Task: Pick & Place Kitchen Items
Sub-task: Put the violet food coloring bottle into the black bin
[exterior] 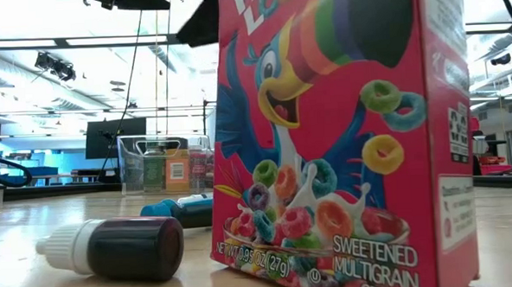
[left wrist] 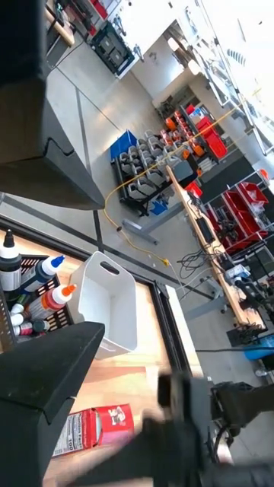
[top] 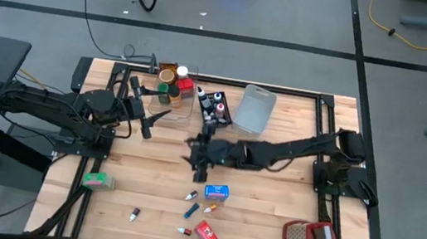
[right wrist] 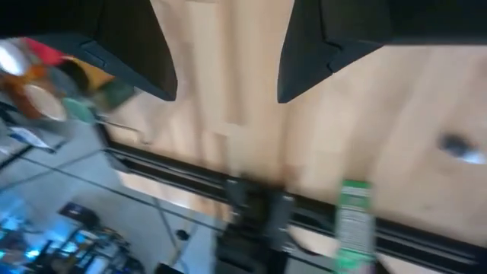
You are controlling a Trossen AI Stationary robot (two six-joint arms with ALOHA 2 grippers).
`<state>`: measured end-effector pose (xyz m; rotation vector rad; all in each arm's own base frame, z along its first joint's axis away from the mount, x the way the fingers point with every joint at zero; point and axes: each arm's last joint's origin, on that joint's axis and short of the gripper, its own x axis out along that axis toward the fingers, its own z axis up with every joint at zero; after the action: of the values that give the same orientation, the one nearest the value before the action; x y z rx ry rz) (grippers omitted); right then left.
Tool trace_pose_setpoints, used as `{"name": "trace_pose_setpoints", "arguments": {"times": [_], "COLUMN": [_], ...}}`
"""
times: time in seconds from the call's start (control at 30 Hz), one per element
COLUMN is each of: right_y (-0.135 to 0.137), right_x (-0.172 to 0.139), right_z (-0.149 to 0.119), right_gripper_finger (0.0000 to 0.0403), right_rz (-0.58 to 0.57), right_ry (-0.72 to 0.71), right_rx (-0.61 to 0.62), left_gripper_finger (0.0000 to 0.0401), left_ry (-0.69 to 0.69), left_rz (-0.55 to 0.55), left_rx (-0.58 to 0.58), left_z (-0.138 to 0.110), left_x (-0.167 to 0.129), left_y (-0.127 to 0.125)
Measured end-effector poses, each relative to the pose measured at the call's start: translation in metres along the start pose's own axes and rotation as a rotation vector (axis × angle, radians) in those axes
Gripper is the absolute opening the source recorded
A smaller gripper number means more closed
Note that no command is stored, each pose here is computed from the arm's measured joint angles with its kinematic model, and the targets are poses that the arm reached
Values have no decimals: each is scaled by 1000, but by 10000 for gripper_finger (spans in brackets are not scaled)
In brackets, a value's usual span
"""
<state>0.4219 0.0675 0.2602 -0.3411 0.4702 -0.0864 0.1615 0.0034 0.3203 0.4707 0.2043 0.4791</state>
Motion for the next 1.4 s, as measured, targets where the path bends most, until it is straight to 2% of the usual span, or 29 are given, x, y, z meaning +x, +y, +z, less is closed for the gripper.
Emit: {"name": "trace_pose_setpoints", "arguments": {"times": [0.17, 0.37, 0.53, 0.73, 0.87, 1.4], "right_y": [33, 65, 81, 84, 83, 76], "right_x": [-12, -26, -34, -36, -35, -31], "right_z": [6, 12, 14, 13, 9, 8], "right_gripper_finger": [240, 240, 240, 240, 240, 240], "right_rz": [74, 146, 182, 189, 186, 163], "right_ry": [-17, -33, -38, -33, 6, 12], "right_rx": [28, 125, 106, 59, 76, 82], "left_gripper_finger": [263, 263, 263, 263, 263, 263], "left_ry": [0, -1, -1, -1, -1, -1], "left_rz": [0, 0, 1, 1, 1, 1], "left_rx": [0, -1, -1, -1, -1, -1], "left_z": [0, 0, 0, 0, 0, 0], "left_x": [0, 0, 0, 0, 0, 0], "left_y": [0, 0, 0, 0, 0, 0]}}
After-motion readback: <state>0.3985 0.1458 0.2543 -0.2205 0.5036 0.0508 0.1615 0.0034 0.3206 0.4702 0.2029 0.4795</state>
